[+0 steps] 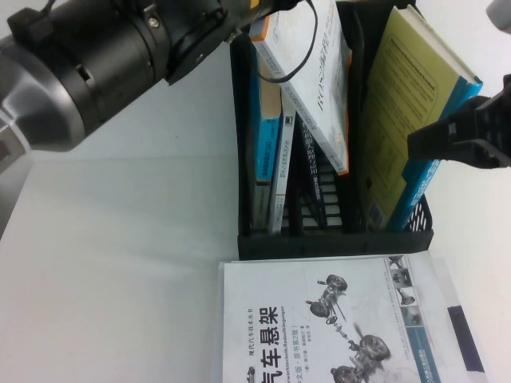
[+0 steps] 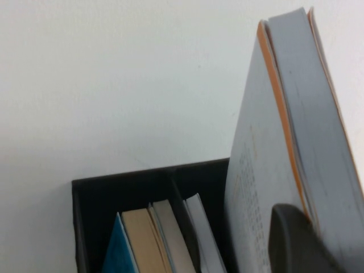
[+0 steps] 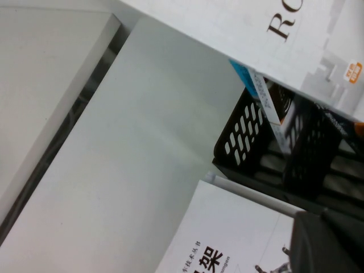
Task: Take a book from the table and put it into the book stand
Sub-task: Place the book on the book shelf
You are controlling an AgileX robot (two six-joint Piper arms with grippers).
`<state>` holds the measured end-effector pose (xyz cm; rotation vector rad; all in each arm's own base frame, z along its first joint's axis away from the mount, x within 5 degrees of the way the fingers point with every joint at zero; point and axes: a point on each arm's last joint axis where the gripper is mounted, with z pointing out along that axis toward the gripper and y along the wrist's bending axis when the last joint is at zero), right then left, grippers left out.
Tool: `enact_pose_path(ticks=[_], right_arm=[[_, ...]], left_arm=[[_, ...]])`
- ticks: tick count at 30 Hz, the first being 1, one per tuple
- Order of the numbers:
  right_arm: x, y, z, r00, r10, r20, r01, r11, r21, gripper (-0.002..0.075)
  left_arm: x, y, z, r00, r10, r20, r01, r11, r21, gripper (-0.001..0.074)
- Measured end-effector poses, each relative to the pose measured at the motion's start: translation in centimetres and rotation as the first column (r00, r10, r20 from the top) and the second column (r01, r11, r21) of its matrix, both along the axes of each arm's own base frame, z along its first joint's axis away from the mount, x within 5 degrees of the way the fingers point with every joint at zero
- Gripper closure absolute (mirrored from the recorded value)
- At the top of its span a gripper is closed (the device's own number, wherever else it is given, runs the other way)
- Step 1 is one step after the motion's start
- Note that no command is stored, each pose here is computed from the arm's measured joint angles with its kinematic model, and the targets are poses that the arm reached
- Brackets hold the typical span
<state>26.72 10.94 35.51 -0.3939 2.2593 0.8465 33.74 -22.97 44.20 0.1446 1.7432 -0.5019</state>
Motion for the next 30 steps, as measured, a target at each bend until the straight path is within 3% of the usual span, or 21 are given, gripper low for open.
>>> enact_pose_path(ticks=[16,23,30], right_arm=[[0.0,0.0,0.0,1.000,0.004,0.004,-0.004,1.000,-0.002,0.0728],[-0.2,0.1,-0.1,1.000,0.018,-0.008,-0.018,1.000,-0.003,0.0728],[-0.2,0.1,-0.1,1.000,0.023,-0.012,-0.023,1.000,-0.004,0.0728]], left_arm=[[-0.7,-2.9,-1.1,0.997,-0.074,-0.002,0.074,0.990,0.123,0.0632],[0.5,-3.9,-5.0,0.986,-0.037,-0.165,0.062,0.987,0.150,0.0633],[0.4,-4.0,-5.2,0.985,-0.027,-0.173,0.057,0.984,0.170,0.0633]])
